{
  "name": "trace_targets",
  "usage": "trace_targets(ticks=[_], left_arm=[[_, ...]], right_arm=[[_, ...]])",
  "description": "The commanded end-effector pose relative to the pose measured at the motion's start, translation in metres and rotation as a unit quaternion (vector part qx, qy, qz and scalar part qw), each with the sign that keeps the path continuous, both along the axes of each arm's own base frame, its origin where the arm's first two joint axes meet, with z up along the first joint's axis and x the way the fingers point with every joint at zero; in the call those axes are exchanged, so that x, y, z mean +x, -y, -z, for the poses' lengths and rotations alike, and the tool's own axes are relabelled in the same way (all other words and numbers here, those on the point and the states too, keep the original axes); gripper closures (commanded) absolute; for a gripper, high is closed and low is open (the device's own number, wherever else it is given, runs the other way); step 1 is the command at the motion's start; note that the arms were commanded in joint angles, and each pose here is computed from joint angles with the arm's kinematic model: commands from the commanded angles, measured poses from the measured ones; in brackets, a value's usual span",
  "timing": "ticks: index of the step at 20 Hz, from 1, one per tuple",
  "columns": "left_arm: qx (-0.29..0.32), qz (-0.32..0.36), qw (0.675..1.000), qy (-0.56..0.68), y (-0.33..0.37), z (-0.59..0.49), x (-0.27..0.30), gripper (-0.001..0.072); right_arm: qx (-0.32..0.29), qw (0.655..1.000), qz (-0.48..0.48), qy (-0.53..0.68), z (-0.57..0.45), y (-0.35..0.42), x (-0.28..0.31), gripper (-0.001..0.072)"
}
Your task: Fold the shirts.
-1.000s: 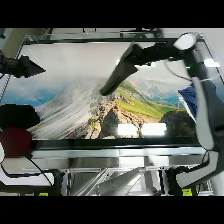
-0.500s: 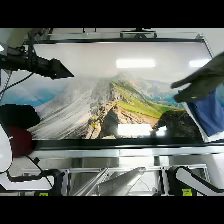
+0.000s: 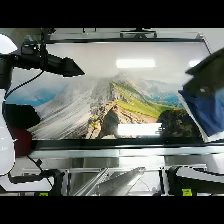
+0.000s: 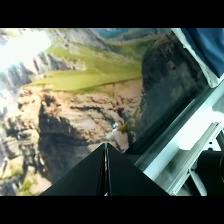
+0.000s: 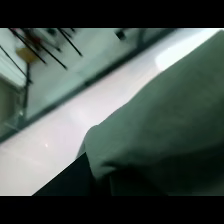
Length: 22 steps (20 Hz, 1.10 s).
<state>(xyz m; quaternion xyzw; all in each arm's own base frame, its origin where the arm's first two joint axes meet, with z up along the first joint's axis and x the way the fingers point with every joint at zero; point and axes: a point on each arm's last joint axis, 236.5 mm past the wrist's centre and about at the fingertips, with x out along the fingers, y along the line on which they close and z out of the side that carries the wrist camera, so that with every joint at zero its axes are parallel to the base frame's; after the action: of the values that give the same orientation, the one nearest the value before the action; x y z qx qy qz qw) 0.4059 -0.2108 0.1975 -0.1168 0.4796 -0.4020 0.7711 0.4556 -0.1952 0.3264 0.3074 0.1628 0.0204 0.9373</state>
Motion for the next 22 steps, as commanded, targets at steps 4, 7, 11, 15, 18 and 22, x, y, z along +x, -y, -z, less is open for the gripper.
trace_targets(ticks=[4, 7, 11, 15, 18, 22], left_arm=[[-0.004, -0.017, 1.000, 0.010, -0.006, -0.003, 0.009, 0.0689], [-0.005, -0.015, 1.000, 0.012, -0.002, -0.003, 0.009, 0.0688], [-0.002, 0.002, 1.000, 0.010, 0.007, -0.001, 0.002, 0.0688], [0.003, 0.015, 1.000, 0.005, 0.011, 0.002, -0.004, 0.0688], [0.004, 0.017, 1.000, 0.002, 0.011, 0.003, -0.005, 0.0688], [0.004, 0.017, 1.000, 0.002, 0.011, 0.003, -0.005, 0.0688]], right_arm=[[-0.039, 0.995, 0.015, -0.090, 0.062, 0.052, -0.015, 0.0693], [0.049, 0.956, -0.003, -0.288, 0.169, 0.038, -0.069, 0.0694], [0.159, 0.893, 0.126, -0.402, 0.252, 0.045, -0.162, 0.0693], [0.203, 0.835, 0.196, -0.472, 0.304, 0.053, -0.237, 0.0692], [0.161, 0.825, 0.216, -0.496, 0.314, 0.073, -0.263, 0.0692], [0.131, 0.830, 0.224, -0.493, 0.318, 0.086, -0.265, 0.0488]])
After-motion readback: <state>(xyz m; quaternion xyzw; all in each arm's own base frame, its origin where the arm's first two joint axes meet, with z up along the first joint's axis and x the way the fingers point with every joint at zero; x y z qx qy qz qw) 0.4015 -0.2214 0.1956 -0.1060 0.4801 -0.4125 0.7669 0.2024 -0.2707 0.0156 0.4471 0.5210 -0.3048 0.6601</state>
